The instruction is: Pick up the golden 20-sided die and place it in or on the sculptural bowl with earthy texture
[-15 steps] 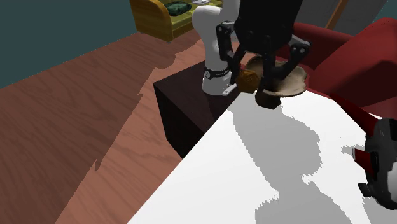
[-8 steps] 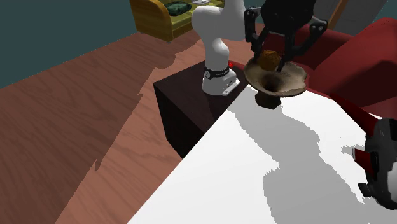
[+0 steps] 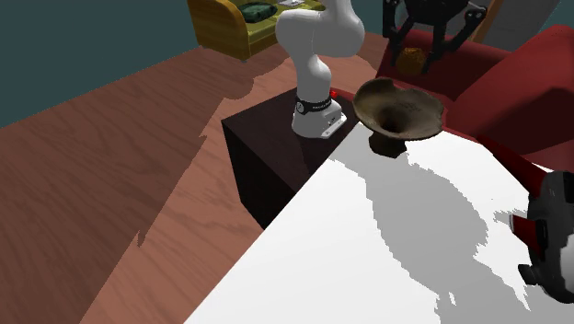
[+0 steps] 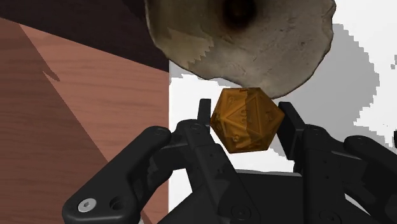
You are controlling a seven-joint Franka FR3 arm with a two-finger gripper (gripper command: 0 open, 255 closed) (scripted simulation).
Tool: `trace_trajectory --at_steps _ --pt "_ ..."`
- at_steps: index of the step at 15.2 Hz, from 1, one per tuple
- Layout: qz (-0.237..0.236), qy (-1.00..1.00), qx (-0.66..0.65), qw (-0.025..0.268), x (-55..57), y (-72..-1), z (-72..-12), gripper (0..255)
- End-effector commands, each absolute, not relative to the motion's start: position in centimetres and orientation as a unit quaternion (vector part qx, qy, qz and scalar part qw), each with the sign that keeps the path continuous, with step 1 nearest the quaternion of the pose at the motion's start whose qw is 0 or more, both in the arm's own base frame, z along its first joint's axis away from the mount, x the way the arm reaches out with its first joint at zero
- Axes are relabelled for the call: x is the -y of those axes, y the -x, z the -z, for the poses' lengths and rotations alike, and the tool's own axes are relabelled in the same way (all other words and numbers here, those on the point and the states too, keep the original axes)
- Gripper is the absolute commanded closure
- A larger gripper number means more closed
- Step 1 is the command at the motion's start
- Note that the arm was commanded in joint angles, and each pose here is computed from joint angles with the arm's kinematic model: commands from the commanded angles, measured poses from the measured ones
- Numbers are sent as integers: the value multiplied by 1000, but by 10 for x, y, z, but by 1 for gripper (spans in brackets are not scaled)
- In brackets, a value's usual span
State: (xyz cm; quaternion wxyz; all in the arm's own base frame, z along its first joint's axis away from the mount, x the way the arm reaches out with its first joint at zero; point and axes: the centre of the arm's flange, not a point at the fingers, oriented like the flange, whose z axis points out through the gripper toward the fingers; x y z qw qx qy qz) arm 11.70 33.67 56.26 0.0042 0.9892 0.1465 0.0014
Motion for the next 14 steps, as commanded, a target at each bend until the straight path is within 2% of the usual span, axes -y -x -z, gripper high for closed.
trace_trajectory --at_steps 1,5,14 --pt "-1 -989 -146 4 -329 -91 -562 255" --pt "-1 -989 -146 4 -318 -45 -563 255" --pt "-1 -989 -146 4 -318 -45 -515 255"
